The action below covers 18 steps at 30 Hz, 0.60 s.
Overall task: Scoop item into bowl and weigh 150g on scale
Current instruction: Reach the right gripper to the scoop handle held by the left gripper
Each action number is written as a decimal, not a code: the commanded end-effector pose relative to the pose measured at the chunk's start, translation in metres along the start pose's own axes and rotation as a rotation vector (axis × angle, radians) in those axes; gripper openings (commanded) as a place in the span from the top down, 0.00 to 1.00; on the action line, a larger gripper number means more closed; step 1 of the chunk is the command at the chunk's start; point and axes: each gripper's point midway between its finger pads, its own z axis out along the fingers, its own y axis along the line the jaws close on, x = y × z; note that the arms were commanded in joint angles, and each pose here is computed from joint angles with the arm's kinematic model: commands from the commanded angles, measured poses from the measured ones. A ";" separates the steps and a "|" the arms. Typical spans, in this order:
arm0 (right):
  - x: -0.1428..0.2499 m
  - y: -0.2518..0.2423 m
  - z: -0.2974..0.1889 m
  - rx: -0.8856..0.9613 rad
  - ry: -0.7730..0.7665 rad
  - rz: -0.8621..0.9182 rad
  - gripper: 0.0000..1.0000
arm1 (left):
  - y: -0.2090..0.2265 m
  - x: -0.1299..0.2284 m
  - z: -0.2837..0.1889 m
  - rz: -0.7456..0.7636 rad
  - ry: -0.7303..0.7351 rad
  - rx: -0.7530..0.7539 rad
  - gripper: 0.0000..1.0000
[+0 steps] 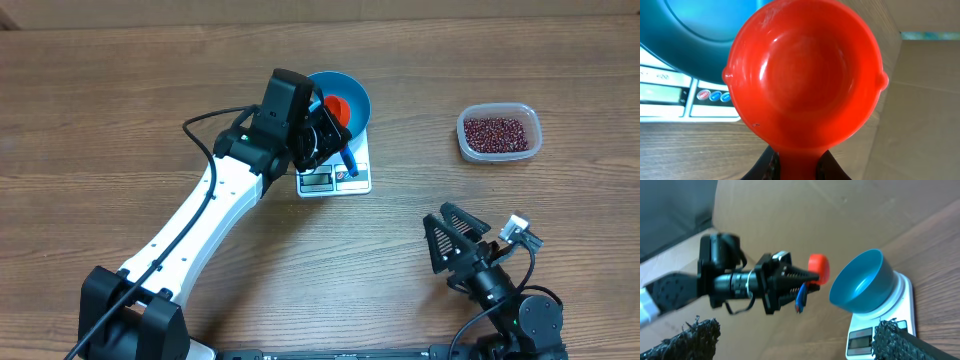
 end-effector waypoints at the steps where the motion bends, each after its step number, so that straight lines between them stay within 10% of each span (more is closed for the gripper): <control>1: 0.002 0.016 0.000 -0.057 0.038 -0.079 0.00 | -0.022 0.002 -0.013 -0.023 0.003 0.062 0.96; 18: 0.010 0.021 0.075 0.075 0.338 -0.235 0.00 | -0.025 0.000 -0.013 -0.112 -0.001 0.075 0.96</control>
